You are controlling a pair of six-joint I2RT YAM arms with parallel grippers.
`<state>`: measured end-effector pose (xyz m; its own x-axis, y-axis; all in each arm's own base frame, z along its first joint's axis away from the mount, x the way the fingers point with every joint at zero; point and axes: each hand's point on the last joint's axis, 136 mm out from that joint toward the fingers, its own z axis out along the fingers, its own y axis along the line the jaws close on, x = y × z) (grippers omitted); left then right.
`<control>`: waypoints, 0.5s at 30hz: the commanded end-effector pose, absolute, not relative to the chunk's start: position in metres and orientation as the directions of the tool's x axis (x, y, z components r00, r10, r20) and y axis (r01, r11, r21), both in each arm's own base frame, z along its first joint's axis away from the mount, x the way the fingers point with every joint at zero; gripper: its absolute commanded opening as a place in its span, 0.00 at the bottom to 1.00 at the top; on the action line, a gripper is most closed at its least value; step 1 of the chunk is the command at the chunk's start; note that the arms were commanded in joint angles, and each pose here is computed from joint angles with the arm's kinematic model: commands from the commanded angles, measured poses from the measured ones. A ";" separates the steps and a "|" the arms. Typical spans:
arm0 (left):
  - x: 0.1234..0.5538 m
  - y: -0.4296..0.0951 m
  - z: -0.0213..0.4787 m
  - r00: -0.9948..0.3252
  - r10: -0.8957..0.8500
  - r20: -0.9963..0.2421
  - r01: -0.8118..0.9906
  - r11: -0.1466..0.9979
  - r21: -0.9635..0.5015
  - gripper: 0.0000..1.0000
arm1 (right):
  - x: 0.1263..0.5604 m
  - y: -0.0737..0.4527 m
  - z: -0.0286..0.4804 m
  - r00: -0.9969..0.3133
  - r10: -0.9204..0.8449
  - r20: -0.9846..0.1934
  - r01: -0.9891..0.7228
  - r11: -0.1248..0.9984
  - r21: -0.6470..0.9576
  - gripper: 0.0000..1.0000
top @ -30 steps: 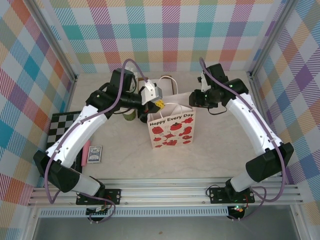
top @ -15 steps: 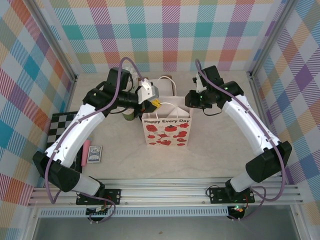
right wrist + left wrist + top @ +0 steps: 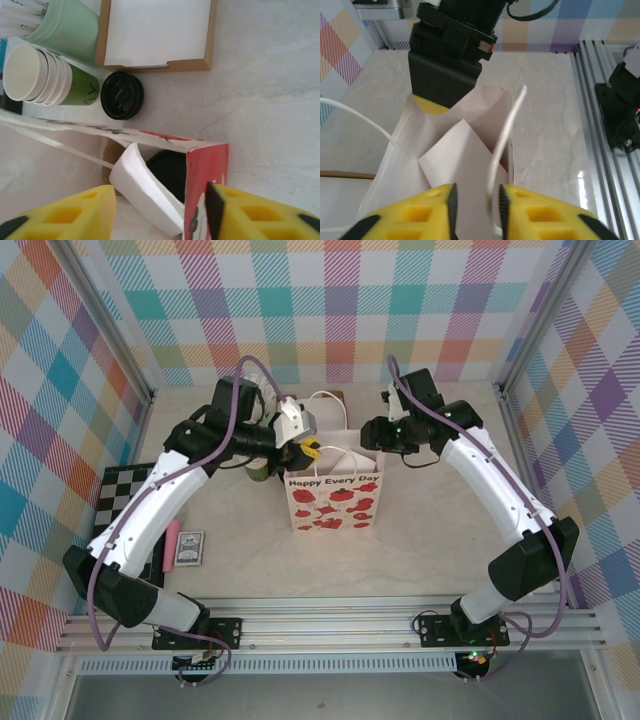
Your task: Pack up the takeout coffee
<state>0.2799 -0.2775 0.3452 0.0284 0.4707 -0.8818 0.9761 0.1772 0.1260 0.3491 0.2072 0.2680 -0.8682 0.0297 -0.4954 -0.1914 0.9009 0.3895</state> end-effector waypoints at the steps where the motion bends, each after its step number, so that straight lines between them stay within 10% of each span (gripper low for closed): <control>1: 0.275 -0.268 0.368 0.055 0.425 -0.903 0.961 0.224 0.164 0.48 | 0.344 0.199 0.309 -0.803 0.036 -0.595 -0.232 0.901 0.367 0.58; 10: 0.299 -0.240 0.393 0.001 0.322 -0.947 0.841 0.511 0.175 0.99 | 0.348 0.161 0.355 -0.603 0.121 -0.788 -0.182 0.941 0.284 0.78; 15: 0.320 -0.210 0.409 -0.008 0.221 -0.975 0.681 0.716 0.157 1.00 | 0.355 0.137 0.371 -0.495 0.184 -0.849 -0.086 0.962 0.259 1.00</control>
